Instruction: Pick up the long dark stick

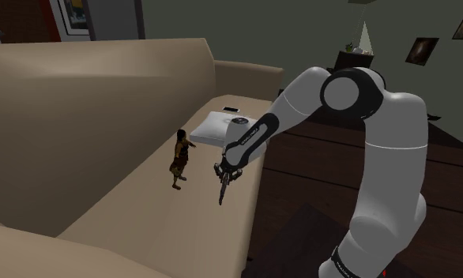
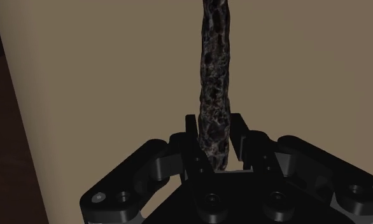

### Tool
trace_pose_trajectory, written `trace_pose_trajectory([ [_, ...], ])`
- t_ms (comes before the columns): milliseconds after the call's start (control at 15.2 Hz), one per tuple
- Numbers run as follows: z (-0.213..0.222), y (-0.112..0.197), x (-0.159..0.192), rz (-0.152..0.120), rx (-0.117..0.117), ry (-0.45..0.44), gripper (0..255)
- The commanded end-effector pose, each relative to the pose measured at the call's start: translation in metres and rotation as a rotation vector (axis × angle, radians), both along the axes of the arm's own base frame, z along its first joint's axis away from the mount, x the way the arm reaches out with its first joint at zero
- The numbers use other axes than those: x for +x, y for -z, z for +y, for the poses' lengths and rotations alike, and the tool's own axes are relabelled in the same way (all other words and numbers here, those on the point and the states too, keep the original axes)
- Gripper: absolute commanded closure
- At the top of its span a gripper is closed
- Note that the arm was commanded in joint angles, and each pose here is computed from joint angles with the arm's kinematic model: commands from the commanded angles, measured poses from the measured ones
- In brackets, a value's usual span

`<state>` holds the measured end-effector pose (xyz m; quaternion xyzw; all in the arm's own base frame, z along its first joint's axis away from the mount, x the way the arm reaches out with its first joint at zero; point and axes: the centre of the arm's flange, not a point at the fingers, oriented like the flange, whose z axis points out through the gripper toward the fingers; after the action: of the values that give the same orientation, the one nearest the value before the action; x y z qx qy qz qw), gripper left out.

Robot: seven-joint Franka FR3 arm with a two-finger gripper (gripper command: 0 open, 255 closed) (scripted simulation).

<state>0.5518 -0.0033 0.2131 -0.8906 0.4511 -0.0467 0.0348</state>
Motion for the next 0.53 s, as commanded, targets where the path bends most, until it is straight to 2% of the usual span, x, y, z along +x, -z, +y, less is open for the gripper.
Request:
trace_pose_trajectory([
  [0, 0.002, -0.009, 0.000, -0.001, 0.001, -0.003, 255],
  [462, 0.002, -0.046, 0.000, -0.001, 0.001, -0.003, 255],
])
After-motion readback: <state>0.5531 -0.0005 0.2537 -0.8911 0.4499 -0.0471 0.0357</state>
